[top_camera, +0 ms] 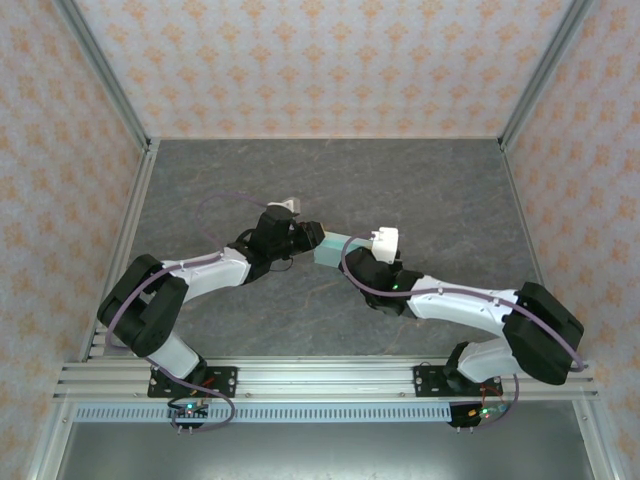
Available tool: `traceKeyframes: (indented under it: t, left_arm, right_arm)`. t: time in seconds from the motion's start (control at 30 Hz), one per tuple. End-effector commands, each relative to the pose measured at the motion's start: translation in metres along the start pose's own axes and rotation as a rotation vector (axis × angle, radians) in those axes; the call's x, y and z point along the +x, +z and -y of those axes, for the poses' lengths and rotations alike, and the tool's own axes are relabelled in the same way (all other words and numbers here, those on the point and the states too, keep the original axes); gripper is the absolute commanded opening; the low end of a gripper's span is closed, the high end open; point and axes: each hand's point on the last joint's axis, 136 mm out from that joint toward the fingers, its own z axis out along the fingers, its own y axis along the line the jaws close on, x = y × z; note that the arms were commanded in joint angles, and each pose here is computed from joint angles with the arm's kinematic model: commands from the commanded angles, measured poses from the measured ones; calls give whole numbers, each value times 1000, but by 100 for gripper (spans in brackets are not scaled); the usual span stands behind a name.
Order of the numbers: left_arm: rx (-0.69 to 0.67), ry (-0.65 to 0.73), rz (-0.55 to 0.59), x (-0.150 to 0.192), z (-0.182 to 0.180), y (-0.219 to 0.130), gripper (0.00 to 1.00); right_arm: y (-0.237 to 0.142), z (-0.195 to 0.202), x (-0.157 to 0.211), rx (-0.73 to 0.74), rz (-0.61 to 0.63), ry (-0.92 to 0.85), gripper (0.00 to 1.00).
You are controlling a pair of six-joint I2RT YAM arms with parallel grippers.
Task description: Fold the paper box
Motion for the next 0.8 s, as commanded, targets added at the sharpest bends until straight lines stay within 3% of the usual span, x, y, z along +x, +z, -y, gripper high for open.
traceKeyframes:
  t: [0.0, 0.37, 0.77]
  left_arm:
    - [-125, 5, -89, 34, -34, 0, 33]
    - [-149, 34, -81, 40, -34, -2, 32]
    - [-179, 64, -79, 44, -35, -2, 32]
  right_arm:
    - [-7, -16, -7, -73, -30, 10, 43]
    - [-11, -21, -7, -108, -53, 22, 52]
    - [-23, -24, -7, -193, -109, 43, 68]
